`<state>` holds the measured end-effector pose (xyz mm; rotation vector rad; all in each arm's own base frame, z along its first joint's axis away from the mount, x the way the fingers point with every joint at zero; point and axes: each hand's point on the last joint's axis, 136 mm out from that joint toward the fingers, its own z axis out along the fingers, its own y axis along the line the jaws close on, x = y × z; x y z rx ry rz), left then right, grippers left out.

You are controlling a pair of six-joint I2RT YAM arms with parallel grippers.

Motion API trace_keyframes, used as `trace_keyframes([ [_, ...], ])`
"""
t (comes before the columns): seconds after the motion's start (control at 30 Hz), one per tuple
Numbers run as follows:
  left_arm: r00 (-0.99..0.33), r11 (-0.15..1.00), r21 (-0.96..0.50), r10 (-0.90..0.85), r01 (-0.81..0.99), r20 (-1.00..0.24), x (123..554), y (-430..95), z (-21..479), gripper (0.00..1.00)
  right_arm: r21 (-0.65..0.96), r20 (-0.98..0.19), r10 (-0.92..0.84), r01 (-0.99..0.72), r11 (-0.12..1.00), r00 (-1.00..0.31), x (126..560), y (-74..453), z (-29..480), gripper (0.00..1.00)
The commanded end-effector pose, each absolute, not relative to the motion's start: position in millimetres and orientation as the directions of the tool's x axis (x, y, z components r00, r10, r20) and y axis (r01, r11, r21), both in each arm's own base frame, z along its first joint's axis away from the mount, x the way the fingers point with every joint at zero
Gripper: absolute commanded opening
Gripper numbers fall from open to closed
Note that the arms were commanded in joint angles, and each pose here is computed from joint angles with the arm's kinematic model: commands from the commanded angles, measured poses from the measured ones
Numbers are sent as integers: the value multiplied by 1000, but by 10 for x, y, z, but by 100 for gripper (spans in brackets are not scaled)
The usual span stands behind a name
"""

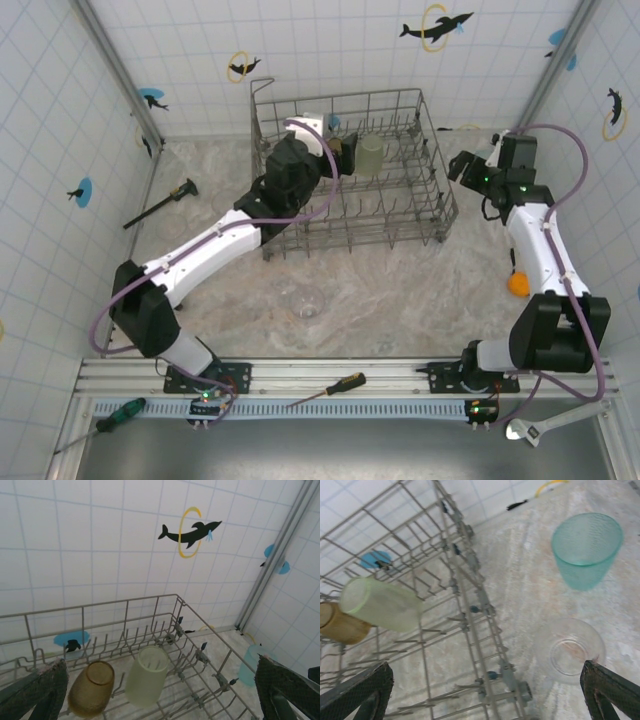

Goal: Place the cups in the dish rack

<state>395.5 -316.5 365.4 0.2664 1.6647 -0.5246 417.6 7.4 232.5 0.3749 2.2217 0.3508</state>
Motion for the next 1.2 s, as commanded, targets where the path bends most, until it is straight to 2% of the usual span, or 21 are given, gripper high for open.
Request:
trace_keyframes([
  [0.0, -237, 901, -171, -79, 398, -968, 3914, -2980, 3410, 98, 313, -658, 388, 235, 920, -645, 4148, -120, 2190, 100],
  [0.17, -332, 908, -214, -89, 361, -939, 3814, -2884, 3073, 98, 317, -629, 421, 279, 907, -654, 4152, -186, 2009, 100],
  [0.43, -418, 935, -185, -44, 302, -907, 3797, -2752, 2729, 98, 373, -577, 452, 272, 887, -680, 4158, -26, 1745, 100],
  [0.9, -483, 955, -245, -138, 166, -865, 3798, -2257, 2449, 98, 390, -596, 400, 185, 902, -696, 4072, 569, 1743, 100],
  [1.17, -498, 965, -233, -145, 119, -855, 3867, -2019, 2387, 98, 504, -564, 442, 133, 853, -697, 4018, 935, 1710, 99],
])
